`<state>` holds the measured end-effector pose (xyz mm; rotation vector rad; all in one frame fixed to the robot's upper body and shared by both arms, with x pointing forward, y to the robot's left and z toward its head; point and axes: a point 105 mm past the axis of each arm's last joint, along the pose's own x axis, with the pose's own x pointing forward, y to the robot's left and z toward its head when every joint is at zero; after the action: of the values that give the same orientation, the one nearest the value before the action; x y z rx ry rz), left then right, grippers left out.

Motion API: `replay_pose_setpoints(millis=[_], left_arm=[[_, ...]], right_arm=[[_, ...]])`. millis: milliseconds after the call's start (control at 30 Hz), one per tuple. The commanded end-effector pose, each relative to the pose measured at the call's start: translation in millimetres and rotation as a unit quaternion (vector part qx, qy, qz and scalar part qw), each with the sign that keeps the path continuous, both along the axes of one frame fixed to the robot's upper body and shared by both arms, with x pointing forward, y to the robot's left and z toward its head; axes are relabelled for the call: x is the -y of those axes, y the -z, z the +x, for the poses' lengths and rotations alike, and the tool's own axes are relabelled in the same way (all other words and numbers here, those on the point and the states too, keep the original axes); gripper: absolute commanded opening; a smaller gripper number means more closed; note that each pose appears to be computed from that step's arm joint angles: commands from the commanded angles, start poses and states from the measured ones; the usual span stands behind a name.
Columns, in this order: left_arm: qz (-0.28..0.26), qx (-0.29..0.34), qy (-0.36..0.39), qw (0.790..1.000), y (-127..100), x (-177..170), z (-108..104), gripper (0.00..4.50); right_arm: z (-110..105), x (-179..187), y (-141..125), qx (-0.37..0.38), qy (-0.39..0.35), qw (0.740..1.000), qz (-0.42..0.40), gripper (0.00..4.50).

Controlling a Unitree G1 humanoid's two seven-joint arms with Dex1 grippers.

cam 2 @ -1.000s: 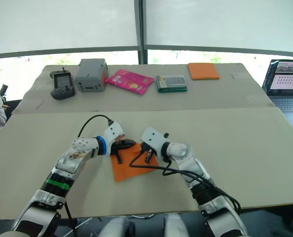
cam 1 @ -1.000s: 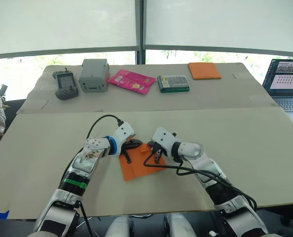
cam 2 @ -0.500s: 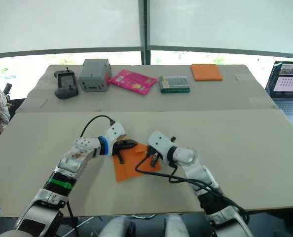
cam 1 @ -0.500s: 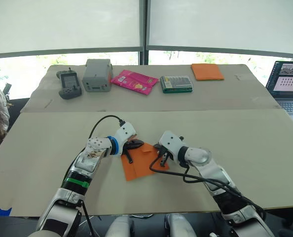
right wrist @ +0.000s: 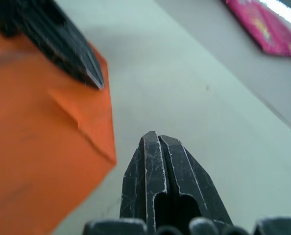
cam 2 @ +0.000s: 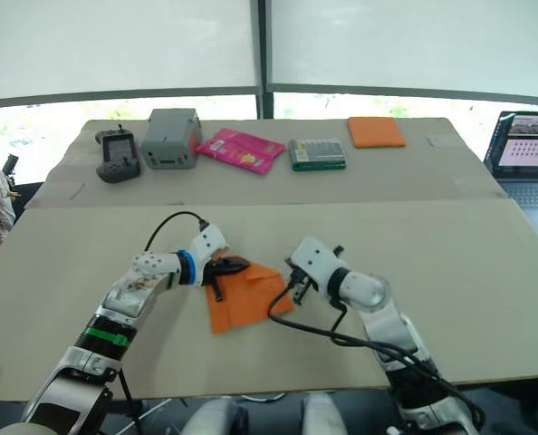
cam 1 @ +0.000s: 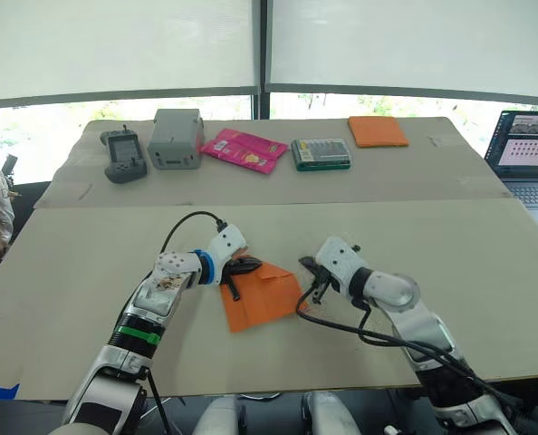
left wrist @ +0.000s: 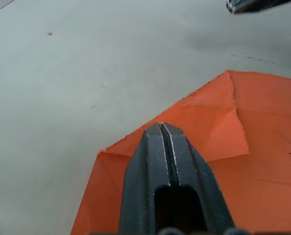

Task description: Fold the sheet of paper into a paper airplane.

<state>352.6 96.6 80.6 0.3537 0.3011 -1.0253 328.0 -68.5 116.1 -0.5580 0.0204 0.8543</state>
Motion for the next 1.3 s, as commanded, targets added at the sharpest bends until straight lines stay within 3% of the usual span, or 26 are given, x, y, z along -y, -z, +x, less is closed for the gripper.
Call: replay_pose_setpoints(millis=[33,367,533,700,833,967,1233,1267,1300], left_arm=[[0.006,-0.021,-0.001,1.000,12.2,0.2,-5.2,0.00],[-0.028,-0.020,-0.042,0.998,-2.7,-12.6,-11.6,0.00],[-0.106,-0.011,-0.180,0.978,-44.5,-60.5,-11.7,0.00],[-0.195,-0.055,-0.247,0.948,-63.1,-87.8,-26.2,1.48],[-0.213,-0.125,-0.280,0.928,-46.6,-91.9,-41.1,2.77],[-0.225,-0.160,-0.273,0.922,-37.5,-80.5,-49.3,2.77],[-0.236,-0.173,-0.282,0.914,-26.5,-64.6,-44.5,2.77],[-0.240,-0.174,-0.279,0.913,-26.9,-62.2,-44.1,2.24],[-0.244,-0.175,-0.273,0.914,-28.1,-59.0,-44.3,2.02]], right_arm=[[-2.4,-21.8,14.2,-0.020,-0.040,0.999,-0.011,0.02],[-2.0,-33.2,53.7,-0.078,-0.057,0.994,-0.042,0.02],[-1.7,-35.2,62.8,-0.094,-0.064,0.992,-0.057,0.02],[-5.9,-44.1,66.7,-0.101,-0.087,0.989,-0.060,0.00],[-6.7,-49.4,67.4,-0.102,-0.098,0.988,-0.060,0.00],[-7.2,-52.3,67.8,-0.102,-0.104,0.987,-0.060,0.00],[-6.0,-50.1,67.2,-0.098,-0.102,0.988,-0.065,0.00],[-5.8,-49.7,67.1,-0.097,-0.101,0.988,-0.065,0.00],[-5.6,-49.3,67.0,-0.097,-0.100,0.988,-0.065,0.00]])
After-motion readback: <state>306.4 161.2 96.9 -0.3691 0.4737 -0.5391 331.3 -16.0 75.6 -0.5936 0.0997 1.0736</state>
